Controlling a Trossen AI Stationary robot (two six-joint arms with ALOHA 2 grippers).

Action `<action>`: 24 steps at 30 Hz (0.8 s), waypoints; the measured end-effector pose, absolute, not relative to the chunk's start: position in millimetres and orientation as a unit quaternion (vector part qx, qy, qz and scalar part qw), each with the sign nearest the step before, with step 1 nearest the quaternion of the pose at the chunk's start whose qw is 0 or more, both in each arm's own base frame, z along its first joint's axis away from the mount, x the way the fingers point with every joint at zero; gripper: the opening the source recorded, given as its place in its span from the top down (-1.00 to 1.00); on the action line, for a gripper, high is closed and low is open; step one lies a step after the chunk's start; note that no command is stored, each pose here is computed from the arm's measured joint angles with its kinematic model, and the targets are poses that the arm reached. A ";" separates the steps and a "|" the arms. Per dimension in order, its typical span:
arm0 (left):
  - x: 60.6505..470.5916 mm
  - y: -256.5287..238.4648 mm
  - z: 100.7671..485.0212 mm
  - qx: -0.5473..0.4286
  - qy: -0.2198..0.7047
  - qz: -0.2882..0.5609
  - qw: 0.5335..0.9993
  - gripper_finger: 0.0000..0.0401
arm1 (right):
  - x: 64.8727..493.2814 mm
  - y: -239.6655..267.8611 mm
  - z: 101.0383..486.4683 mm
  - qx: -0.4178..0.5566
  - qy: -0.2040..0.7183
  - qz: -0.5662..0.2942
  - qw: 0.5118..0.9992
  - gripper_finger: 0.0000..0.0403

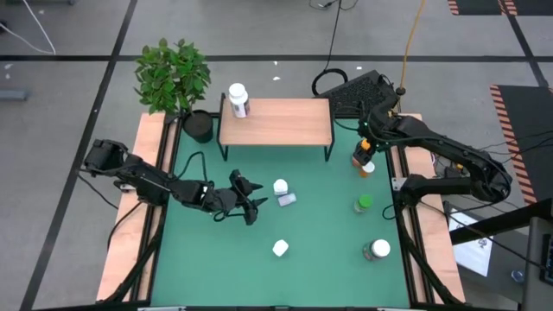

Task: Pick and place medicine bottles onto shelf by color
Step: Put the yellow pill bottle on the shelf

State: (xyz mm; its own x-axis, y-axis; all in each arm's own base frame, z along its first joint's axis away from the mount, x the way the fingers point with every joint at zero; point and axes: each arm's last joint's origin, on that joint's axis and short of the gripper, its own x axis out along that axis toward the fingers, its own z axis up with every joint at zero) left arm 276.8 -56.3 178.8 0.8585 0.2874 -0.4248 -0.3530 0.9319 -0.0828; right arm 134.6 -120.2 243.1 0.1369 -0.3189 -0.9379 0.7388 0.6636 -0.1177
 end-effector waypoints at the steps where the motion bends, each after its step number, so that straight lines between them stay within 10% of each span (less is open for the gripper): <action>1: 276.9 -56.4 178.9 -0.081 0.206 0.167 0.961 -0.11 | 134.5 -120.7 242.9 0.191 0.547 -0.363 0.730 -0.62; 11: 277.5 -56.5 180.1 -0.092 0.199 0.168 0.961 -0.11 | 134.1 -120.7 243.9 0.183 0.547 -0.361 0.733 -0.03; 24: 279.1 -53.8 182.1 -0.105 0.186 0.172 0.962 -0.13 | 134.3 -104.3 266.3 0.146 0.538 -0.328 0.762 -0.03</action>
